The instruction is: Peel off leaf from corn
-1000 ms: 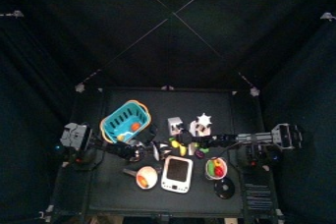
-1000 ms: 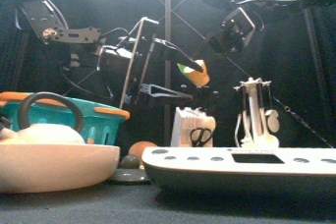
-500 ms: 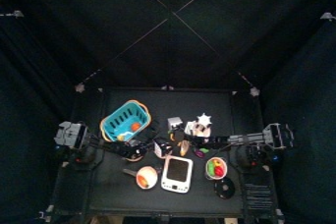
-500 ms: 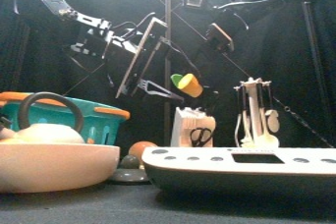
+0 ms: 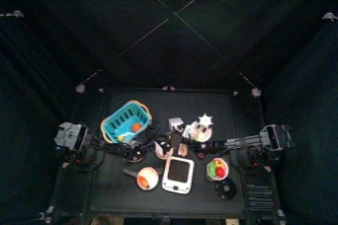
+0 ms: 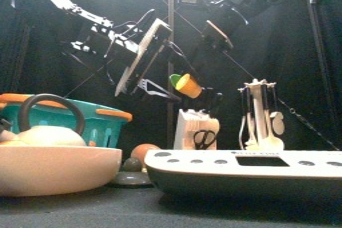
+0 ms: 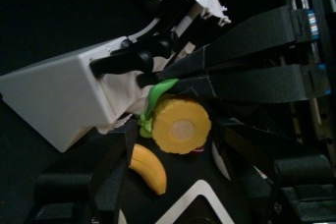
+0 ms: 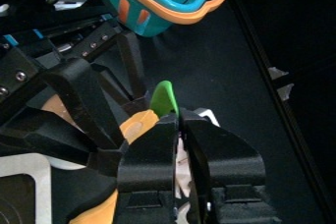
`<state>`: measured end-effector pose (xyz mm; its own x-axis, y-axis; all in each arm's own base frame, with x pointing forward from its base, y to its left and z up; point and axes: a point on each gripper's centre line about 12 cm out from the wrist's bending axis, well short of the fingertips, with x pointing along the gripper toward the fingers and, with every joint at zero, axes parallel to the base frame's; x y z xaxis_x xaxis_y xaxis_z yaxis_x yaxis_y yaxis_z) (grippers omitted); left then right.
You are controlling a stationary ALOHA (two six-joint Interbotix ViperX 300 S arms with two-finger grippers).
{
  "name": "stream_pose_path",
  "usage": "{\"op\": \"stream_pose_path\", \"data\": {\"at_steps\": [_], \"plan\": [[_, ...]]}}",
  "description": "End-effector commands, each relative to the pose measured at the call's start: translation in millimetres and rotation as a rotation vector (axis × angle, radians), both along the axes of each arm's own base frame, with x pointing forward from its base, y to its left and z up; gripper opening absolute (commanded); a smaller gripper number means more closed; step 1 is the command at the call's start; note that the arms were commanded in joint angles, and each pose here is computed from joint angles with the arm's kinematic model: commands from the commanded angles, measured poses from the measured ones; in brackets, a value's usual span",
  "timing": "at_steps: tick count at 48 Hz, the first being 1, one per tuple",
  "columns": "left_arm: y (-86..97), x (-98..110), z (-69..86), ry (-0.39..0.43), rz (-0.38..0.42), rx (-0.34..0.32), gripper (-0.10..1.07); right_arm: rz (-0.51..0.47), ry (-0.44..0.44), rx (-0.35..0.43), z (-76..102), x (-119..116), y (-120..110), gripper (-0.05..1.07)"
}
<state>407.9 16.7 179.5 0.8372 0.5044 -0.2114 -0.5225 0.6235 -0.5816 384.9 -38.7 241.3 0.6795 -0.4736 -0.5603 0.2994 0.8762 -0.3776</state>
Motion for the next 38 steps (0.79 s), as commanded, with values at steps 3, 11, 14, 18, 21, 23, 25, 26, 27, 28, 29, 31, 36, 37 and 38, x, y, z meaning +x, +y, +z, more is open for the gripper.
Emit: {"op": "stream_pose_path", "data": {"at_steps": [3, 11, 14, 18, 21, 23, 25, 26, 27, 28, 29, 31, 36, 37, 38], "plan": [[2.3, 6.7, 14.8, -0.056, 0.018, 0.022, 0.93, 0.005, -0.037, 0.003, 12.8, 3.9, 2.6, 0.45], [1.6, 10.6, 15.1, -0.061, 0.016, 0.025, 0.92, 0.001, -0.035, 0.004, 12.1, 3.9, 2.3, 0.45], [1.6, 10.6, 14.2, -0.058, 0.016, 0.023, 0.92, -0.001, -0.033, 0.003, 12.0, 3.6, 2.1, 0.45], [1.7, 10.2, 13.7, -0.057, 0.017, 0.022, 0.89, -0.005, -0.032, 0.003, 12.0, 3.4, 1.8, 0.45], [1.8, 9.9, 13.2, -0.055, 0.017, 0.022, 0.87, -0.007, -0.032, 0.001, 12.6, 3.5, 1.5, 0.45], [1.8, 9.6, 12.7, -0.054, 0.017, 0.022, 0.84, -0.008, -0.032, 0.000, 12.5, 3.4, 1.3, 0.45], [2.0, 9.2, 12.2, -0.052, 0.018, 0.022, 0.82, -0.013, -0.030, -0.002, 12.5, 3.0, 0.3, 0.45], [1.9, 9.2, 12.0, -0.051, 0.017, 0.021, 0.81, -0.013, -0.030, -0.002, 12.5, 3.0, 0.3, 0.45], [1.5, 8.8, 11.6, -0.050, 0.017, 0.021, 0.79, -0.012, -0.030, 0.000, 12.4, 3.0, 1.0, 0.45], [1.3, 8.8, 11.5, -0.049, 0.016, 0.020, 0.78, -0.012, -0.030, -0.002, 12.5, 3.0, 0.9, 0.45], [2.0, 8.8, 11.5, -0.049, 0.018, 0.020, 0.77, -0.012, -0.030, -0.002, 12.5, 3.0, 0.9, 0.45], [2.1, 8.7, 11.4, -0.049, 0.019, 0.019, 0.75, -0.012, -0.030, -0.002, 12.5, 3.0, 0.9, 0.45], [1.7, 7.4, 10.1, -0.041, 0.013, 0.018, 0.72, -0.022, -0.029, -0.003, 13.4, 2.3, 0.0, 0.45], [1.5, 6.9, 9.0, -0.035, 0.010, 0.019, 0.72, -0.023, -0.029, -0.004, 13.4, 2.2, -0.2, 0.45], [0.3, 6.3, 8.9, -0.032, 0.002, 0.018, 0.72, -0.026, -0.029, -0.005, 13.9, 1.7, -0.4, 0.45]]}}
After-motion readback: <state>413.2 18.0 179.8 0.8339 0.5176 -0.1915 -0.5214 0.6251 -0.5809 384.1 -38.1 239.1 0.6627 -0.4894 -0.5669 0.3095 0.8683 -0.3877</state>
